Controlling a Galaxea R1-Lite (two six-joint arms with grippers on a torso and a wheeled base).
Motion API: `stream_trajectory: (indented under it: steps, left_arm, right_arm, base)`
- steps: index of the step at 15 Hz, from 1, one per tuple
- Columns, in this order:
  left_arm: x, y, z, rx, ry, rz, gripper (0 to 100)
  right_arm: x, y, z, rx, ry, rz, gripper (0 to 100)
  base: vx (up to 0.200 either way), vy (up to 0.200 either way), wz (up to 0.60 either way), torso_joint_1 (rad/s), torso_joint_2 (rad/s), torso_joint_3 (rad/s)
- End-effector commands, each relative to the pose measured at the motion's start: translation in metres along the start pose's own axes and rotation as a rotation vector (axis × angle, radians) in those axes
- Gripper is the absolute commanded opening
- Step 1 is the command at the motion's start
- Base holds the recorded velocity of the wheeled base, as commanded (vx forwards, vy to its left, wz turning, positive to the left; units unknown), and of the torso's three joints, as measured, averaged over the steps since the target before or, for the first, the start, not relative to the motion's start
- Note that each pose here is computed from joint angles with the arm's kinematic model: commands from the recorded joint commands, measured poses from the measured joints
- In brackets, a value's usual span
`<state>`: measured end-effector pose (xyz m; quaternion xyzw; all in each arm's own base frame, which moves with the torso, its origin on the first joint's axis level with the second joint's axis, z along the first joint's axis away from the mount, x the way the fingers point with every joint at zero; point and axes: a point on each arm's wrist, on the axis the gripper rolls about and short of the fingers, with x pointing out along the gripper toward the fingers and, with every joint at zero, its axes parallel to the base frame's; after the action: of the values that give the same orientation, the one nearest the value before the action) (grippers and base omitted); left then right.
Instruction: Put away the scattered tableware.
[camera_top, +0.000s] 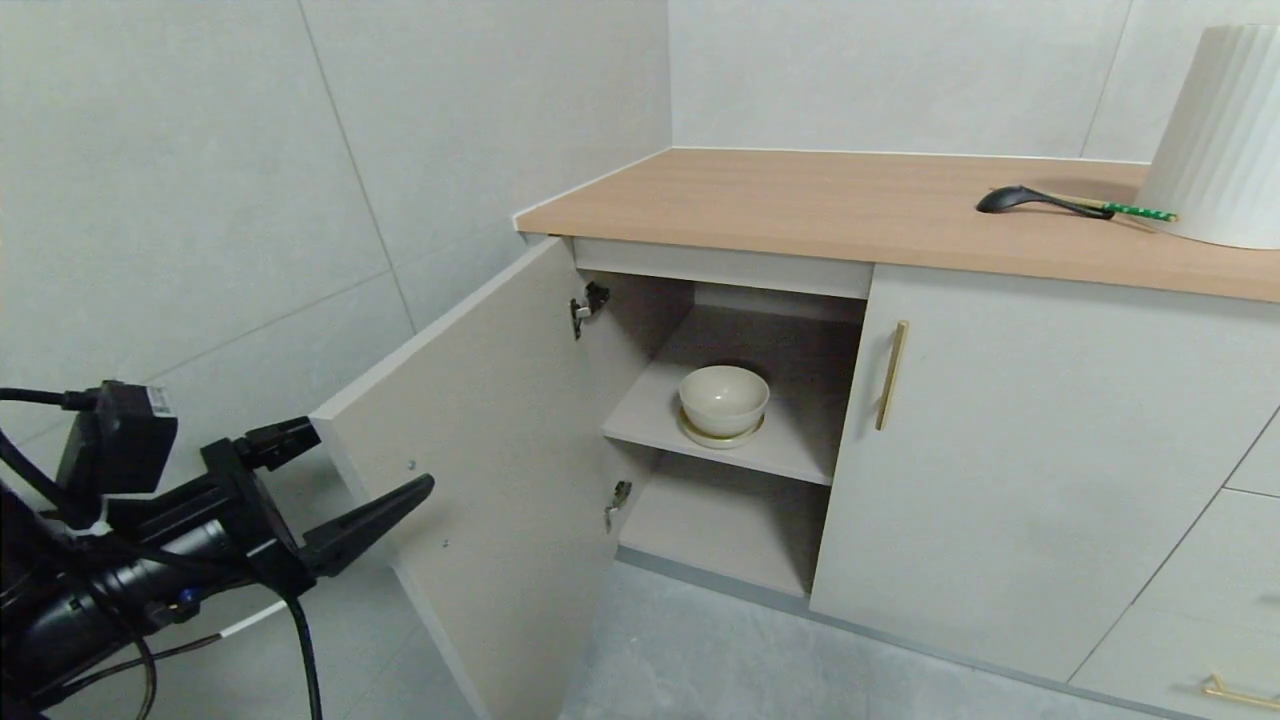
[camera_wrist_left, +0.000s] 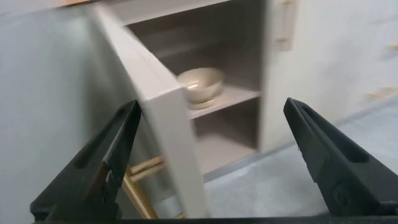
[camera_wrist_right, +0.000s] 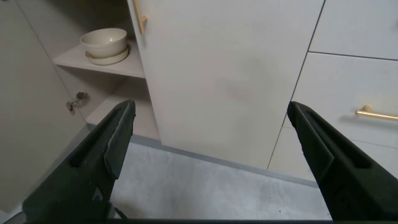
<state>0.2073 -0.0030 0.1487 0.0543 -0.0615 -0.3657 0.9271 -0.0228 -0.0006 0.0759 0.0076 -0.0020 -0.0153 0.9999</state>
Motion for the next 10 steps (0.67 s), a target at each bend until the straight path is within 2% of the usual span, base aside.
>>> stream_trajectory:
  steps: [1,3,7,9,10]
  left_arm:
    - [0.011,-0.008,0.0,-0.008,-0.007,-0.063,100]
    - [0.021,-0.009,-0.001,-0.01,-0.012,-0.096,100]
    - [0.038,0.004,-0.001,0.006,-0.031,-0.103,100]
    - [0.046,0.0,-0.005,-0.005,-0.027,-0.137,100]
    - [0.051,-0.007,-0.006,-0.011,-0.029,-0.172,100]
  right_arm:
    - [0.0,0.0,0.0,0.0,-0.001,0.0,100]
    - [0.0,0.0,0.0,0.0,-0.001,0.0,100]
    - [0.0,0.0,0.0,0.0,-0.001,0.0,100]
    - [0.0,0.0,0.0,0.0,-0.001,0.0,100]
    - [0.0,0.0,0.0,0.0,-0.001,0.0,100]
  base:
    - [0.0,0.0,0.0,0.0,0.0,0.0]
    - [0.0,0.0,0.0,0.0,0.0,0.0]
    - [0.0,0.0,0.0,0.0,0.0,0.0]
    - [0.0,0.0,0.0,0.0,0.0,0.0]
    - [0.0,0.0,0.0,0.0,0.0,0.0]
